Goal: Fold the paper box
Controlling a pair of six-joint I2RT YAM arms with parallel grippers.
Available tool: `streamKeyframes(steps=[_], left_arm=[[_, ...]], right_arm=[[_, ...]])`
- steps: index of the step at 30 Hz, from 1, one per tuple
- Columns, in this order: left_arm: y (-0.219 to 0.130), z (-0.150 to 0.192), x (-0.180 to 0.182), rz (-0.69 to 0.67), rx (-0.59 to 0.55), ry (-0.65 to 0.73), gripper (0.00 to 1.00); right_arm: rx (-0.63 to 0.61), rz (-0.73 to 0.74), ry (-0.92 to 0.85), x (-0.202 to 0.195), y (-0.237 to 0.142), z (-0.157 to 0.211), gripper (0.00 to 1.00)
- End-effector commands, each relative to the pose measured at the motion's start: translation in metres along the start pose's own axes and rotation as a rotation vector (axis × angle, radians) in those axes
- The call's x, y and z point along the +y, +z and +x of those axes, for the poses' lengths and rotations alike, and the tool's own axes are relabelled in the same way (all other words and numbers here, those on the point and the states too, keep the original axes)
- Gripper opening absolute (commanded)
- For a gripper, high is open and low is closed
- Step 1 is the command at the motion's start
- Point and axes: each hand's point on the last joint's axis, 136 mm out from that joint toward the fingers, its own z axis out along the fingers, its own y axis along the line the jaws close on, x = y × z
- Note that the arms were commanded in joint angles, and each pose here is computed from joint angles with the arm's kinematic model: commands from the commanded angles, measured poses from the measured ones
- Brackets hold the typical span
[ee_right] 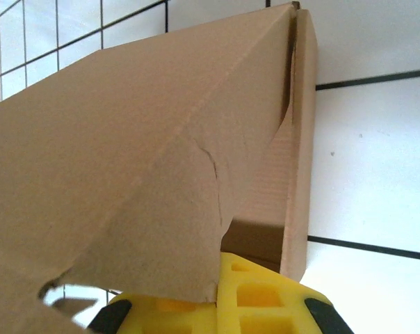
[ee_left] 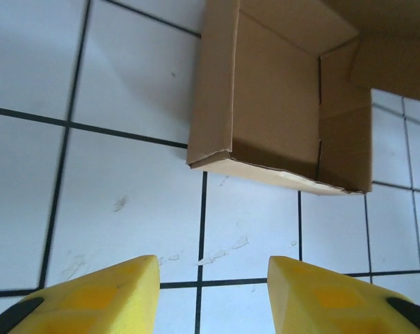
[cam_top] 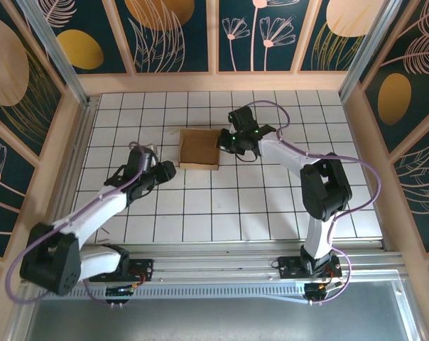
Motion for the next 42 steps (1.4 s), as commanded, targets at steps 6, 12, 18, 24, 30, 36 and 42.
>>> streamKeyframes(steps=[6,12,18,24,30,36,42], left_arm=[[-0.024,-0.059,0.047,-0.166,-0.139,-0.171,0.37],[0.024,-0.133,0.033,0.003,-0.074,-0.266,0.26],[0.076,-0.155,-0.005,0.222,0.068,-0.251,0.13],[0.097,-0.130,-0.011,0.251,0.171,-0.247,0.07],[0.115,-0.114,-0.011,0.265,0.215,-0.244,0.00],[0.124,-0.102,-0.025,0.271,0.243,-0.191,0.00],[0.122,-0.101,-0.028,0.293,0.232,-0.178,0.00]], right_arm=[[-0.008,0.012,-0.007,0.001,-0.001,-0.006,0.07],[0.006,0.000,-0.020,0.002,0.000,-0.003,0.07],[0.012,0.001,-0.032,0.003,-0.001,-0.003,0.07],[0.014,0.007,-0.036,0.004,0.000,-0.005,0.07],[0.016,0.011,-0.035,0.002,0.002,-0.002,0.07],[0.017,0.007,-0.038,0.004,0.002,-0.001,0.06],[0.018,0.007,-0.036,0.004,0.003,-0.001,0.06]])
